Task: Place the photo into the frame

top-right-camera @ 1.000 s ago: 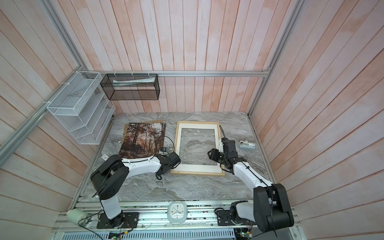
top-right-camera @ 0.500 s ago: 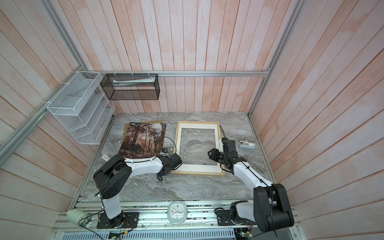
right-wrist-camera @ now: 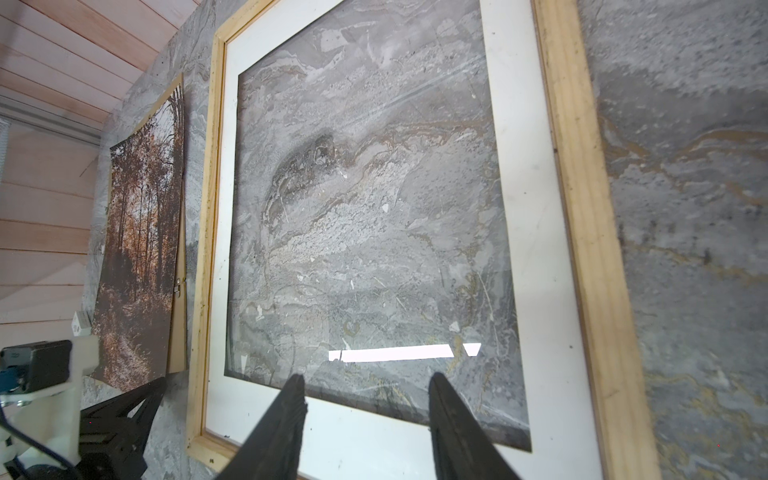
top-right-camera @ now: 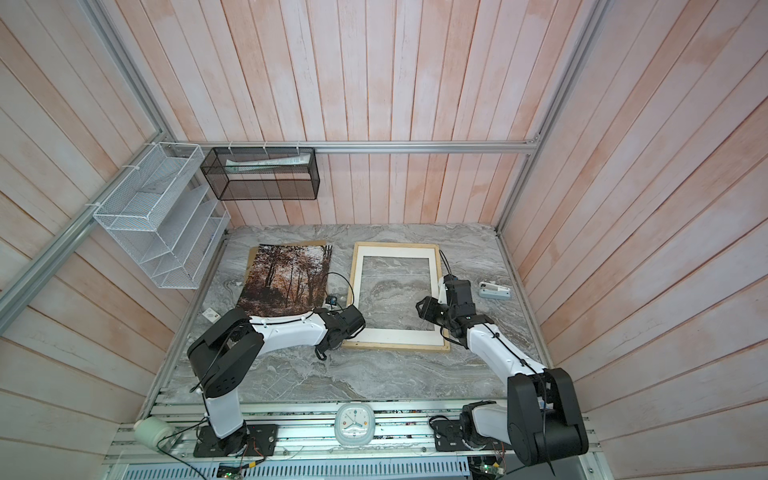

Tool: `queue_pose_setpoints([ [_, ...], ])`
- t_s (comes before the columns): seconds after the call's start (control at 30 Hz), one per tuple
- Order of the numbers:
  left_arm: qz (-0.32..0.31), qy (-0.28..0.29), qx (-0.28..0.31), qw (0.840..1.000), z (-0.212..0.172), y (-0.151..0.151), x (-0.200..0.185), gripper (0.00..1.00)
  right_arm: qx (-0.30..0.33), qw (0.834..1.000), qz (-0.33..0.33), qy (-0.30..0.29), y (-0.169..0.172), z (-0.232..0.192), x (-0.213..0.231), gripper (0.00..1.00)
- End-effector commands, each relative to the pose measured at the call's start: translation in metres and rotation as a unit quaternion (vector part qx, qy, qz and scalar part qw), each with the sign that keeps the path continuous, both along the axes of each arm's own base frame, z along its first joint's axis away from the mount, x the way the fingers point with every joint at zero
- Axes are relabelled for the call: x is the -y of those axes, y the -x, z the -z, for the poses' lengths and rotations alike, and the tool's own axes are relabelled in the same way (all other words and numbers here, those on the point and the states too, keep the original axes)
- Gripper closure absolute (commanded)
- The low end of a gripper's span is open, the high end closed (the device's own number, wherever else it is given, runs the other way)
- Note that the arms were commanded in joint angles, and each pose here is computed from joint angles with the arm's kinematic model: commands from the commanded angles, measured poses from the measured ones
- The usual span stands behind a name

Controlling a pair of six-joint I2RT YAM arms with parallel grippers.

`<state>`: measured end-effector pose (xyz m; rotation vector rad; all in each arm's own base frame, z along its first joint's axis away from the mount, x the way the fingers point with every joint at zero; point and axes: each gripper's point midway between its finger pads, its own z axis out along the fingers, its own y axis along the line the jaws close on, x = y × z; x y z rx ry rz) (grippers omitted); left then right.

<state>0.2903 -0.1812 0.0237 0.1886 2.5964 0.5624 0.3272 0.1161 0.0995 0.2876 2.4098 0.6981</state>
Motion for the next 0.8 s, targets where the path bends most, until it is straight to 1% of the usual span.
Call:
queue_pose_setpoints([
  [0.0, 0.003, 0.002, 0.006, 1.000, -0.007, -0.003, 0.005, 0.95, 0.011, 1.000, 0.004, 0.001, -0.006, -0.006, -0.001, 0.50],
  [0.1, -0.002, -0.009, 0.007, 1.000, -0.009, -0.003, 0.002, 0.87, 0.010, 1.000, 0.003, 0.001, -0.006, -0.006, -0.001, 0.50],
  [0.27, -0.002, -0.027, 0.009, 1.000, -0.013, 0.003, -0.003, 0.66, 0.011, 1.000, 0.003, 0.000, -0.006, -0.006, -0.001, 0.50],
  [0.3, 0.000, -0.031, 0.008, 0.999, -0.012, 0.004, -0.003, 0.64, 0.011, 1.000, 0.003, 0.000, -0.006, -0.006, -0.001, 0.50],
  [0.43, 0.004, -0.041, 0.004, 0.999, -0.007, 0.006, -0.002, 0.60, 0.014, 1.000, 0.003, -0.001, -0.005, -0.009, -0.001, 0.50],
  [0.53, 0.003, -0.060, 0.004, 0.998, -0.005, 0.007, -0.003, 0.58, 0.017, 1.000, 0.005, -0.001, -0.005, -0.011, -0.001, 0.50],
  [0.77, 0.000, -0.108, -0.008, 0.994, 0.000, 0.006, -0.010, 0.56, 0.022, 1.000, 0.008, 0.003, -0.004, -0.016, 0.001, 0.50],
])
